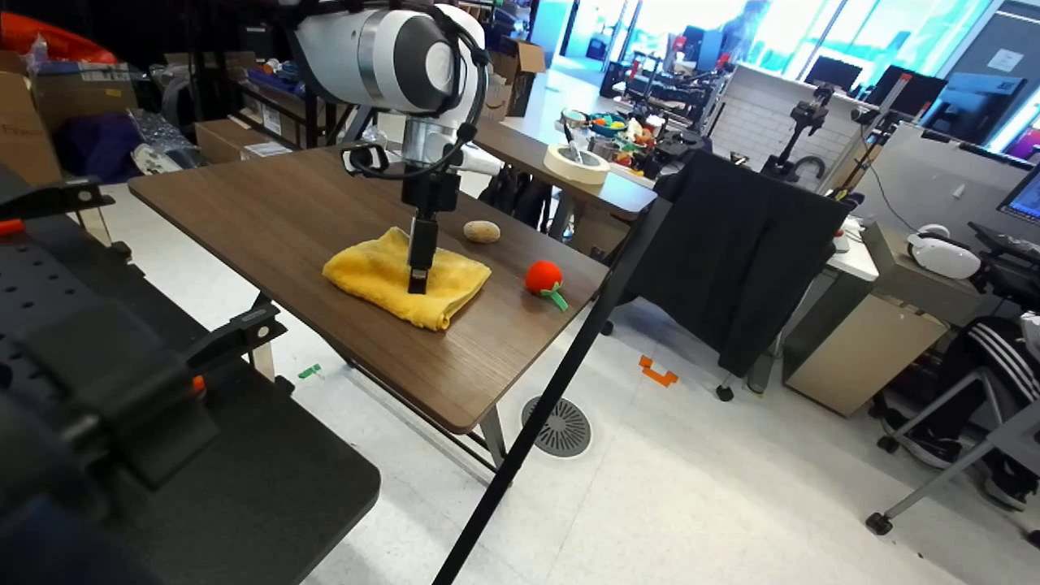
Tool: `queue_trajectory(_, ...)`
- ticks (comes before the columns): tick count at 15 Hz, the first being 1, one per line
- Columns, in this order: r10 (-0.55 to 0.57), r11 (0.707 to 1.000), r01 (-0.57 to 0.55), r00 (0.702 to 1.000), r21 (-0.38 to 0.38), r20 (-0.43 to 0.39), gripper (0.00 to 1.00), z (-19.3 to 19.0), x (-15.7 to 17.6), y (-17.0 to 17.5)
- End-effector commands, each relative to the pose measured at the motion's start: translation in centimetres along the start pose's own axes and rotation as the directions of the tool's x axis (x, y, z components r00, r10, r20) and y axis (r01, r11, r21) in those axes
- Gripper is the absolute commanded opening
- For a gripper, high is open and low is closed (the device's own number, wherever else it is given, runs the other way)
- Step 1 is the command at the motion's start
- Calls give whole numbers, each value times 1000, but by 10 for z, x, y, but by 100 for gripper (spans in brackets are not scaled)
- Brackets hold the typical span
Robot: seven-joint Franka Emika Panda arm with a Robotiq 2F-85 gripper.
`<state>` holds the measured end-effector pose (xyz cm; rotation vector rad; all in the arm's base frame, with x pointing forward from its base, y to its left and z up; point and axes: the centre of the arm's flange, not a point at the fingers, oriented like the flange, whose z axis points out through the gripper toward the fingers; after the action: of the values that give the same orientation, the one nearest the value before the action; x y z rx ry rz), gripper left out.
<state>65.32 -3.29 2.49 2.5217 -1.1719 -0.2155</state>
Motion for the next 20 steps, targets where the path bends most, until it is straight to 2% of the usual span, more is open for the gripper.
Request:
queue_trajectory(1,-159,985,158,987,75,9,100,20,-59,-51)
queue_trajectory(3,-244,965,244,970,101,-8,100,-5,-95,-62)
queue_trajectory(6,-384,912,386,922,137,-40,100,-24,-165,-92)
queue_trajectory(9,-520,837,524,851,160,-66,100,-35,-246,-111)
queue_trajectory(11,-606,775,611,791,164,-87,100,-37,-296,-119)
queue_trajectory(12,-645,740,653,757,159,-107,100,-39,-300,-122)
queue_trajectory(13,-665,722,675,738,155,-116,100,-40,-292,-124)
queue_trajectory(14,-660,727,669,743,152,-114,100,-40,-284,-124)
queue_trajectory(16,-605,776,611,791,158,-89,100,-34,-244,-114)
queue_trajectory(19,-442,882,442,896,161,-36,100,-19,-176,-92)
queue_trajectory(20,-390,906,390,920,162,-34,100,-11,-151,-85)
